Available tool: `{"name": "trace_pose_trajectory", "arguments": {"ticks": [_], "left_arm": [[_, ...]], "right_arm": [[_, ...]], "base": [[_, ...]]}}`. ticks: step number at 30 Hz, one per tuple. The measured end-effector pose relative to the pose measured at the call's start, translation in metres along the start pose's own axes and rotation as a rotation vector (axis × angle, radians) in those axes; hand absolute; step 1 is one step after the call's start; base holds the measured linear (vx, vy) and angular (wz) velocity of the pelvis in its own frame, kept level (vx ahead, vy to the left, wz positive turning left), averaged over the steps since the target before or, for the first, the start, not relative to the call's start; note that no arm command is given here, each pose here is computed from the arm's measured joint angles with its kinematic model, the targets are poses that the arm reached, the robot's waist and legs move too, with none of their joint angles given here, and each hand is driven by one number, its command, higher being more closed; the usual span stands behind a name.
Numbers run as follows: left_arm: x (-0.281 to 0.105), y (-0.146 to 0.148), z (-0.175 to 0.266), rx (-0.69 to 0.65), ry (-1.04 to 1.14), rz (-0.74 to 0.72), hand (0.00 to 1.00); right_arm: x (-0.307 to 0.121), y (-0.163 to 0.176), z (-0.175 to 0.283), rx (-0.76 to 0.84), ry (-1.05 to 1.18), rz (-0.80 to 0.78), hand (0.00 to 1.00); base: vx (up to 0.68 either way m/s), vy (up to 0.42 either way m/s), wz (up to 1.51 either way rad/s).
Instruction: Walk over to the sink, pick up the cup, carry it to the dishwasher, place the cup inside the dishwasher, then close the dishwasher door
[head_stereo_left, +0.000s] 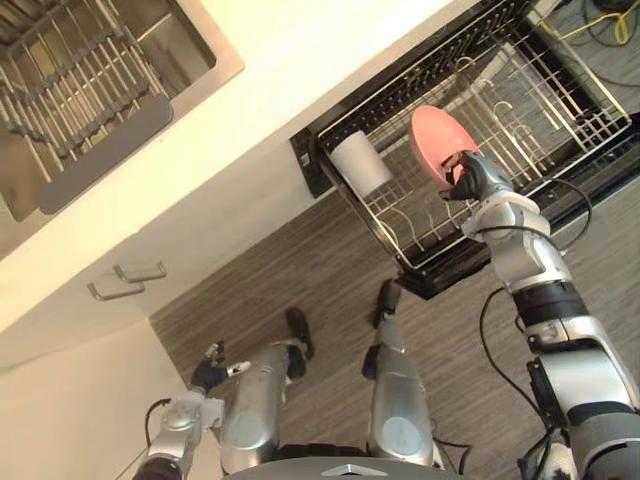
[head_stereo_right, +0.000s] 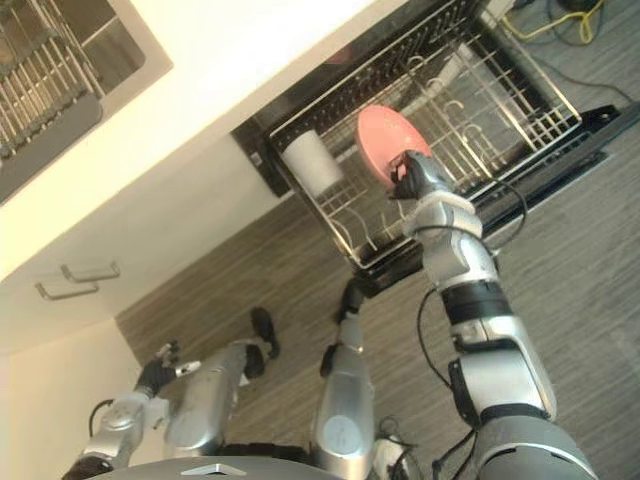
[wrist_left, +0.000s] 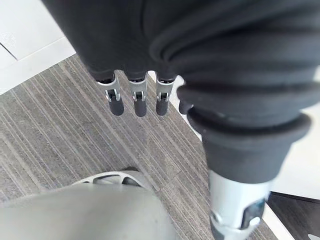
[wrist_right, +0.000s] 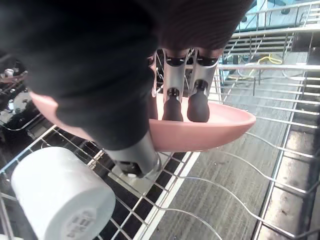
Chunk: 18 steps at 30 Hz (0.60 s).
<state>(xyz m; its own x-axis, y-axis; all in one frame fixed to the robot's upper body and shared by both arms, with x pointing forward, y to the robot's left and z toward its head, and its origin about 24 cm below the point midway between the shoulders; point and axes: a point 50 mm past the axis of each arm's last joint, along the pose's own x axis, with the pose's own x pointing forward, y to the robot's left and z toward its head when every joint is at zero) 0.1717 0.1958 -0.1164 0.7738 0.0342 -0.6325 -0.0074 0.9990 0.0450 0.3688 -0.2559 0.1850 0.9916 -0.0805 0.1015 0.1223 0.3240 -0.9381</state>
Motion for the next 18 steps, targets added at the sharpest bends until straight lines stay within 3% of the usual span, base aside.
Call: {"name": "trace_pose_trajectory", "arguments": {"ticks": [8, 9, 18], "left_arm": [[0.0, -0.009, 0.0, 0.016, 0.004, -0.049, 0.0], [0.0, -0.009, -0.001, 0.002, 0.003, -0.047, 0.0], [0.0, -0.012, -0.001, -0.003, 0.005, -0.065, 0.0]], "right_arm": [[0.015, -0.03, -0.018, -0.028, 0.104, -0.009, 1.0], [0.015, -0.032, -0.022, -0.047, 0.123, -0.004, 0.0], [0.016, -0.031, -0.035, -0.007, 0.202, 0.006, 0.0]], "base": [[-0.02, 0.032, 0.09], [-0.01, 0.02, 0.07], [0.0, 0.002, -0.01]]}}
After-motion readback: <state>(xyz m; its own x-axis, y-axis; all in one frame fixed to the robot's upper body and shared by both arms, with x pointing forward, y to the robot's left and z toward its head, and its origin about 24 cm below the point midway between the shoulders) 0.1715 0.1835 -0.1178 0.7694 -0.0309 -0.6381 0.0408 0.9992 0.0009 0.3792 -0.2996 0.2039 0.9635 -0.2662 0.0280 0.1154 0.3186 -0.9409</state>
